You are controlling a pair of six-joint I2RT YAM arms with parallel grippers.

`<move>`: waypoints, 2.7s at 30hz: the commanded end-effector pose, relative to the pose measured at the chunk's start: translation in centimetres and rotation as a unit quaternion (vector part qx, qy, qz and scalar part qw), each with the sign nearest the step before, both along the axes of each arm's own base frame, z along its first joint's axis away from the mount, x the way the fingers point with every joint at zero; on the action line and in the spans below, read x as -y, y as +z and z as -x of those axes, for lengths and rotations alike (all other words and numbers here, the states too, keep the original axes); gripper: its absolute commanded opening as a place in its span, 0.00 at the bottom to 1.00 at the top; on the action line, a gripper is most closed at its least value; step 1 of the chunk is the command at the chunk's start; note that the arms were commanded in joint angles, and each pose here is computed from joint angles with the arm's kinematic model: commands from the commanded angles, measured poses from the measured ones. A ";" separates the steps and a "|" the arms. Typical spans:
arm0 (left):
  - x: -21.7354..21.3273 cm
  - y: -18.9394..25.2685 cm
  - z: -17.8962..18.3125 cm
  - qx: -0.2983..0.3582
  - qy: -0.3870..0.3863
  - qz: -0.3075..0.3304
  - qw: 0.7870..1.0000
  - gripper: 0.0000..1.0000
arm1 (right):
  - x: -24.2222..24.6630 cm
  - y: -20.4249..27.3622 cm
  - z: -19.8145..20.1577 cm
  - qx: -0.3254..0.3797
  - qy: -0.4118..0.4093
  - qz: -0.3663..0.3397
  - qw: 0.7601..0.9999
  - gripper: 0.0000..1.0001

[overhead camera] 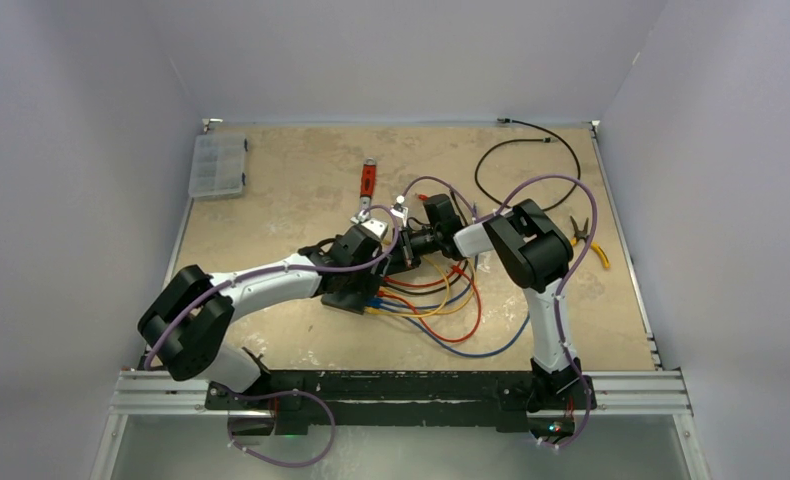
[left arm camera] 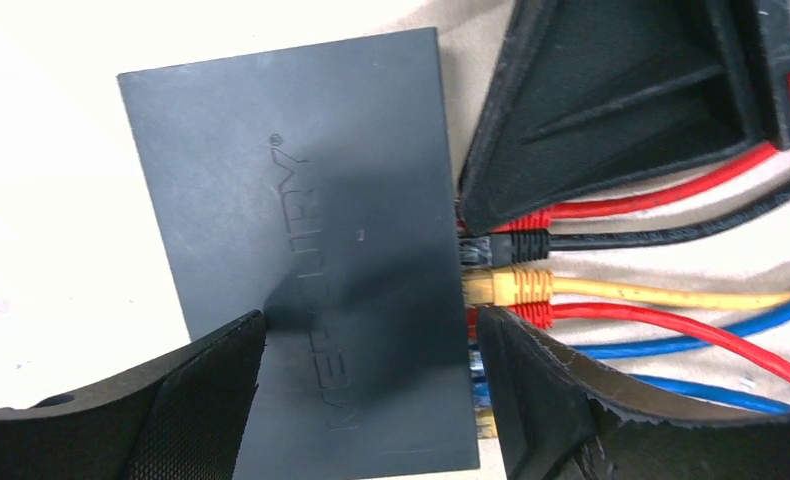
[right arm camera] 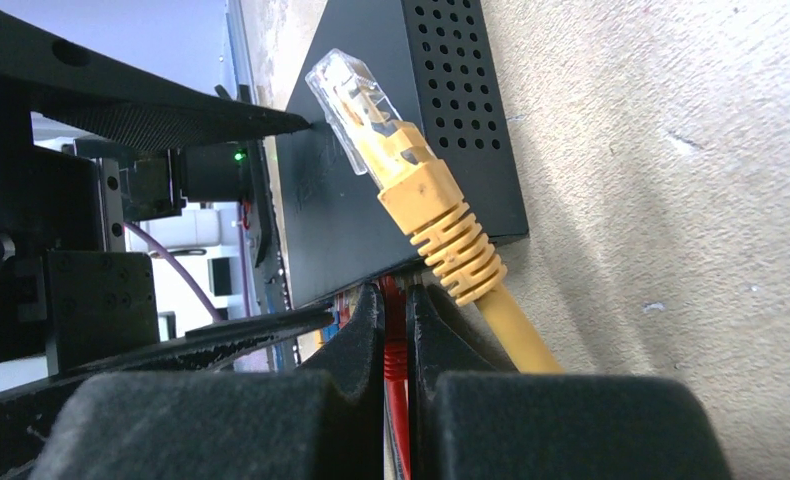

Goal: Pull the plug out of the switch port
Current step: Pull the connector from the switch port, then place the connector at the center of the board, then pick up the connector from the center of the board.

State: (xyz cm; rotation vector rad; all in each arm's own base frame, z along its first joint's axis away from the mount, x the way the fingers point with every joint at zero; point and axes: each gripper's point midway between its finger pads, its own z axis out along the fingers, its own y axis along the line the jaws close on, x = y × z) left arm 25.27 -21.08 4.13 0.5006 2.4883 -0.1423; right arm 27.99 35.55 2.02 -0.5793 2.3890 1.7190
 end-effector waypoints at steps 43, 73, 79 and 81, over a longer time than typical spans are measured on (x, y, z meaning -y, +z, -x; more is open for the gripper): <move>-0.3 -0.5 0.0 -0.006 0.041 0.002 0.999 0.68 | 2.7 5.0 -5.9 0.156 -0.084 0.091 0.980 0.00; -2.7 11.3 -4.9 0.031 0.100 0.412 0.905 0.90 | 4.6 2.0 -1.3 0.263 -0.082 0.318 0.907 0.45; -3.3 11.7 -5.1 0.035 0.102 0.418 0.902 0.90 | 4.6 0.9 -1.3 0.283 -0.083 0.363 0.884 0.40; -3.3 12.1 -5.1 0.040 0.098 0.423 0.900 0.90 | 4.7 0.7 -1.4 0.286 -0.086 0.373 0.878 0.36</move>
